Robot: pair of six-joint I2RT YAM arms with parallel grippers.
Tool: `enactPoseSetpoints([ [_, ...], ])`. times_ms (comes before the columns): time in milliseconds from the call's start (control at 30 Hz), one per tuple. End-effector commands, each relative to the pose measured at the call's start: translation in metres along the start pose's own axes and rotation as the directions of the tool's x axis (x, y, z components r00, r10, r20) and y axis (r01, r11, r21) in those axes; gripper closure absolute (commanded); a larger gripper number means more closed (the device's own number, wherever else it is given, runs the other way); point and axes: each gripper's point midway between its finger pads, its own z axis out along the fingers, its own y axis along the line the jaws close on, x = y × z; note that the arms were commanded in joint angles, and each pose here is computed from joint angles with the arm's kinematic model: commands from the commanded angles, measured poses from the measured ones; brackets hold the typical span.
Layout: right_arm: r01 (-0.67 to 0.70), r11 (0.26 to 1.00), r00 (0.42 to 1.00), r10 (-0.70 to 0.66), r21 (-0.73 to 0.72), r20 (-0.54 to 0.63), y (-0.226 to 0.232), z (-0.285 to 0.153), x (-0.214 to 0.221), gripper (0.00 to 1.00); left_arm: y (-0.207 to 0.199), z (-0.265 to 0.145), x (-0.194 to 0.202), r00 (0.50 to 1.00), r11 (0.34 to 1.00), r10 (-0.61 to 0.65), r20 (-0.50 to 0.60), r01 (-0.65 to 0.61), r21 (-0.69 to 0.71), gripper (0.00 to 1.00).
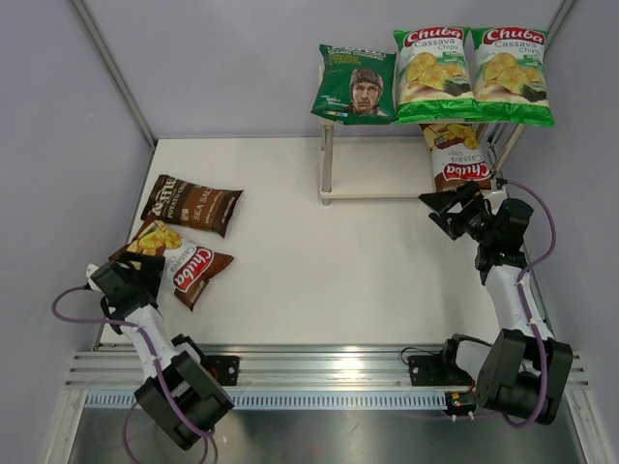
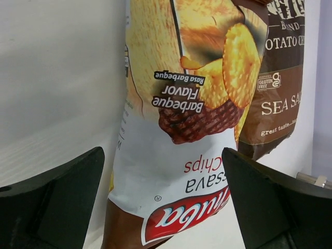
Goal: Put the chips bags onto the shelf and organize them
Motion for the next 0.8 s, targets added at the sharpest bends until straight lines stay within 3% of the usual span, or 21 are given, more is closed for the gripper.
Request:
enactPoseSetpoints([
  [0, 0.074, 0.992, 0.997, -0.073, -0.102, 0.010, 0.035, -0.002, -0.009, 0.01, -0.016, 0.005, -0.008, 1.000, 0.995, 0.012, 0.022, -0.014, 0.094, 0.01],
  [367, 0.102, 0.992, 0.995, -0.101, -0.070, 0.015, 0.034, -0.002, -0.007, 0.01, 0.004, 0.032, 0.025, 0.996, 0.997, -0.031, -0.079, 0.037, 0.064, 0.01],
  [467, 0.107, 0.993, 0.994, -0.106, -0.059, 0.008, 0.031, -0.001, -0.004, 0.00, 0.009, 0.037, 0.033, 0.994, 0.996, -0.053, -0.099, 0.060, 0.064, 0.06],
  [567, 0.114, 0.992, 0.993, -0.114, -0.060, 0.000, 0.033, 0.000, -0.001, 0.00, 0.009, 0.040, 0.037, 0.992, 0.994, -0.064, -0.106, 0.073, 0.083, 0.26],
  [600, 0.113, 0.992, 0.993, -0.114, -0.058, -0.004, 0.034, 0.000, 0.000, 0.01, 0.008, 0.038, 0.039, 0.992, 0.993, -0.068, -0.110, 0.078, 0.089, 0.44],
  [767, 0.128, 0.991, 0.992, -0.128, -0.051, 0.003, 0.036, -0.001, 0.003, 0.01, -0.004, 0.027, 0.035, 0.993, 0.988, -0.066, -0.096, 0.079, 0.134, 0.66],
])
